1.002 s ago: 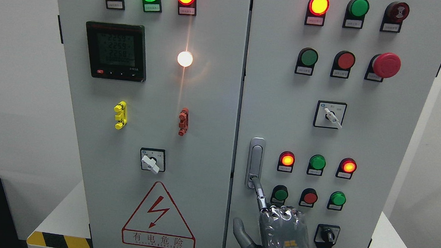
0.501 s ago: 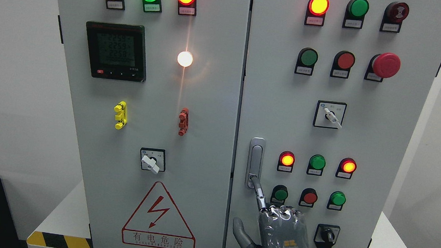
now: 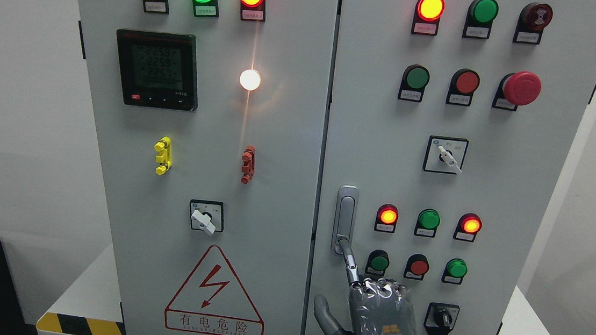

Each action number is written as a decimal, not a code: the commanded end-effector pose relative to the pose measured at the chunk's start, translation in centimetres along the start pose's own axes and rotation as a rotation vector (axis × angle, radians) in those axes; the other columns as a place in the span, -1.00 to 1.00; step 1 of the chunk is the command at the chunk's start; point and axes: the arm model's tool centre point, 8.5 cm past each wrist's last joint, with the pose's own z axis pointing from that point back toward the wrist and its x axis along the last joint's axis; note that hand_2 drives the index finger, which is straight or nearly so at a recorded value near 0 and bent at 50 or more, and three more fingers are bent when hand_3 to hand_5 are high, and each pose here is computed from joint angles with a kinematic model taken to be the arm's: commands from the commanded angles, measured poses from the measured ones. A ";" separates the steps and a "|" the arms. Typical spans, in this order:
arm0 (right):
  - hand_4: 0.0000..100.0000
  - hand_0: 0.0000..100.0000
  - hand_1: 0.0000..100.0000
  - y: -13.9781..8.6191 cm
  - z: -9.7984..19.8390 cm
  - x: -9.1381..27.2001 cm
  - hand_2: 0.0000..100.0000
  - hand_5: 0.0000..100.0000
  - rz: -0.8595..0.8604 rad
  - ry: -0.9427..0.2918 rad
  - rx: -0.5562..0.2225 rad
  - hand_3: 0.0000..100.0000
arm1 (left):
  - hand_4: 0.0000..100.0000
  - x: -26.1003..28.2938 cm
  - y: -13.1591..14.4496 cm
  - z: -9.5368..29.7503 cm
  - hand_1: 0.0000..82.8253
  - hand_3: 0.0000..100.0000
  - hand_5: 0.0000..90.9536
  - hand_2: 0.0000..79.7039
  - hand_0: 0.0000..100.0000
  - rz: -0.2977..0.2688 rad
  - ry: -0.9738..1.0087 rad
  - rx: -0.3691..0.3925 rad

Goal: Release door handle

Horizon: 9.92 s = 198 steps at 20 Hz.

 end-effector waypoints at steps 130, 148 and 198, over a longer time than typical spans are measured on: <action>1.00 -0.10 -0.56 -7.9 -0.8 1.6 1.00 1.00 -0.069 -0.050 -0.100 1.00 | -1.00 -1.1 0.0 0.1 0.34 -1.00 -1.00 -1.00 -0.76 0.001 0.016 0.000; 1.00 -0.29 -0.42 -8.5 -2.9 1.7 1.00 1.00 -0.063 -0.026 -0.092 1.00 | -1.00 -1.1 0.0 0.1 0.34 -1.00 -1.00 -1.00 -0.76 0.001 0.016 0.000; 1.00 -0.23 -0.24 -7.3 -6.4 0.9 1.00 1.00 -0.034 0.059 -0.085 1.00 | -1.00 -1.1 0.0 0.1 0.34 -1.00 -1.00 -1.00 -0.76 0.001 0.016 0.000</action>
